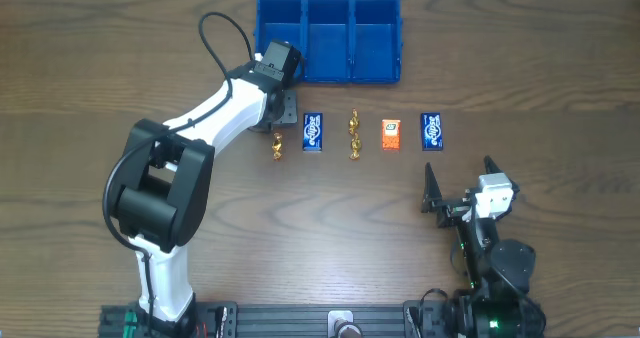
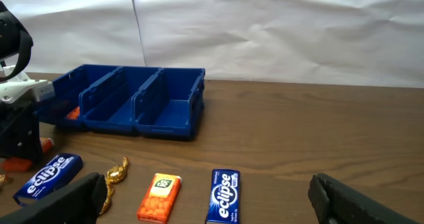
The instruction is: Sort Candies Into Trays
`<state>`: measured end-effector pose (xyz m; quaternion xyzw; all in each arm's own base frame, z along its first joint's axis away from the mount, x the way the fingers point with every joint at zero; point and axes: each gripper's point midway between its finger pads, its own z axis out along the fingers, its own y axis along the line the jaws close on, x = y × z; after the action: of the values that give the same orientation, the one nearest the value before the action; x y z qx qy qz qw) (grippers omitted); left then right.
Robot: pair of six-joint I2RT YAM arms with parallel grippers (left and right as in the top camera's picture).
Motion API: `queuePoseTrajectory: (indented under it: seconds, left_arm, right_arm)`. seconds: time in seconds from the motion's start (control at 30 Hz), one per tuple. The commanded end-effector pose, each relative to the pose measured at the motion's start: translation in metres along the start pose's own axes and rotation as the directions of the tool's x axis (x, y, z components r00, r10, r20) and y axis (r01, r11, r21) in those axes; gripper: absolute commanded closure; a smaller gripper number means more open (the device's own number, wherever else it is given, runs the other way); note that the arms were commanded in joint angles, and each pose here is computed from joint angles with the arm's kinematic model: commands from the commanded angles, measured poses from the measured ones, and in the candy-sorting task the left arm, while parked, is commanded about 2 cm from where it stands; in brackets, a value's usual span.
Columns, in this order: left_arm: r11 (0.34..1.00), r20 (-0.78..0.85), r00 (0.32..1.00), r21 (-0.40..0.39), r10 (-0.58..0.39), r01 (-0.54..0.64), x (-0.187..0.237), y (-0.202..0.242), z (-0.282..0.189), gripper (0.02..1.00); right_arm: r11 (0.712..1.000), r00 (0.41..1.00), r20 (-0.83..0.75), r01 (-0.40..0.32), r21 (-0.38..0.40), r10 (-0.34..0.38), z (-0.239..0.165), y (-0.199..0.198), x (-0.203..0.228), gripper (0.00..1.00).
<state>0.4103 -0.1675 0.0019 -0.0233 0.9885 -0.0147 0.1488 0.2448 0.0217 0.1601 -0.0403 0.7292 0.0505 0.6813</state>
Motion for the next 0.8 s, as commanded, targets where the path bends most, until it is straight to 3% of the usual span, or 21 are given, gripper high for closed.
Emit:
queuePoseTrajectory:
  seconds: [0.03,0.27,0.4,0.57,0.8]
  left_arm:
    - [0.999,0.067,0.998,0.051,-0.018,0.015,-0.016,-0.006,-0.037,0.774]
    - [0.997,0.297,0.954,0.079,-0.033,0.010,-0.075,-0.015,-0.134,0.781]
    - [0.998,0.391,0.920,0.062,-0.011,-0.015,-0.123,-0.020,-0.166,0.781]
    - [0.998,0.383,0.924,0.063,-0.007,-0.018,-0.156,-0.023,-0.152,0.774]
    - [0.999,0.279,0.960,0.039,0.000,-0.012,-0.157,-0.018,-0.089,0.770]
  right_arm:
    - [1.000,1.000,0.001,0.011,0.008,-0.011,0.000,-0.002,0.001,0.003]
    - [1.000,1.000,0.001,0.011,0.008,-0.011,0.000,-0.002,0.001,0.003]
    - [1.000,1.000,0.001,0.011,0.008,-0.011,0.000,-0.002,0.001,0.003]
    - [1.000,1.000,0.001,0.011,0.008,-0.011,0.000,-0.002,0.001,0.003]
    - [1.000,1.000,0.001,0.011,0.008,-0.011,0.000,-0.002,0.001,0.003]
